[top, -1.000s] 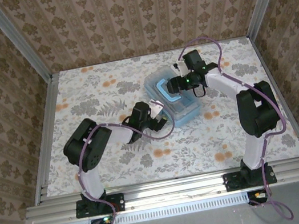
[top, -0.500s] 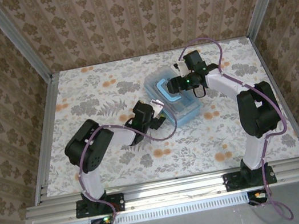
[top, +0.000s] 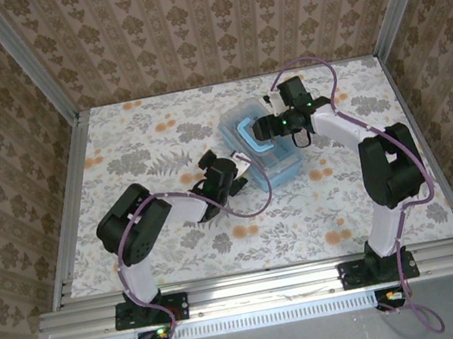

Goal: Pack the tool kit

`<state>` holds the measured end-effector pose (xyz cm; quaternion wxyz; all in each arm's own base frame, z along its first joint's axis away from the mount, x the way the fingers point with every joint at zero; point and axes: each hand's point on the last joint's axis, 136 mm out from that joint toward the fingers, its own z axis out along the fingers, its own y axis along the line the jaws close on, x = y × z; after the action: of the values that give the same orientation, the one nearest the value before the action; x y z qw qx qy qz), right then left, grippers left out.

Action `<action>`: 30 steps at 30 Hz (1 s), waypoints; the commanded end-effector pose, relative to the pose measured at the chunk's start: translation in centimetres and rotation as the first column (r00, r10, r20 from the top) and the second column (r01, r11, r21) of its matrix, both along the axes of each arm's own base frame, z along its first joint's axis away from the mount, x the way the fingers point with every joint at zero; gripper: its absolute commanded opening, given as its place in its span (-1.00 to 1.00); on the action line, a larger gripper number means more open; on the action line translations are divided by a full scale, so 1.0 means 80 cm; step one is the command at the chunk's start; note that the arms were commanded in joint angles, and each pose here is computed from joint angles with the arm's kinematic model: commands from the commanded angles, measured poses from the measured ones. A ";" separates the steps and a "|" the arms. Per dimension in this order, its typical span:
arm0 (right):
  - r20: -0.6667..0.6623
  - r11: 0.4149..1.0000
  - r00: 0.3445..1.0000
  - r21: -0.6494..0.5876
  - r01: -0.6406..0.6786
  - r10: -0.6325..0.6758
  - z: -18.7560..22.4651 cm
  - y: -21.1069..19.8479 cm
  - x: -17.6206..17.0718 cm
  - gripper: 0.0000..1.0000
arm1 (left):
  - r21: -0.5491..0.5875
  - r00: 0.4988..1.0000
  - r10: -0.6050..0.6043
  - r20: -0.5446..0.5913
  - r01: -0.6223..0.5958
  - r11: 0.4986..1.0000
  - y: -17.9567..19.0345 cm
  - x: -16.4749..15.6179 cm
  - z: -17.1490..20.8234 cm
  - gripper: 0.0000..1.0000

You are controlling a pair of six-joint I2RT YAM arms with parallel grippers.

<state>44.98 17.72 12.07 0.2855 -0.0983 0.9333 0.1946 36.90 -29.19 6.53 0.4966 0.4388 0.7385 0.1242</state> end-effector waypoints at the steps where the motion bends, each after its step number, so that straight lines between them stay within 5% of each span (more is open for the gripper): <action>1: -0.326 0.982 0.928 0.114 -0.152 0.182 -0.072 0.061 -0.104 0.59 | -0.028 0.984 0.067 0.167 -0.064 0.998 0.007 0.025 0.070 1.00; 30: -0.320 0.978 0.927 0.134 -0.161 0.196 -0.073 0.064 -0.107 0.58 | -0.043 0.935 0.061 0.348 -0.050 0.998 0.006 0.025 0.145 1.00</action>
<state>44.36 19.90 12.13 0.2880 -0.1201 0.9252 0.2161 37.74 -27.88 12.87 0.5534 0.4391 0.6749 0.2130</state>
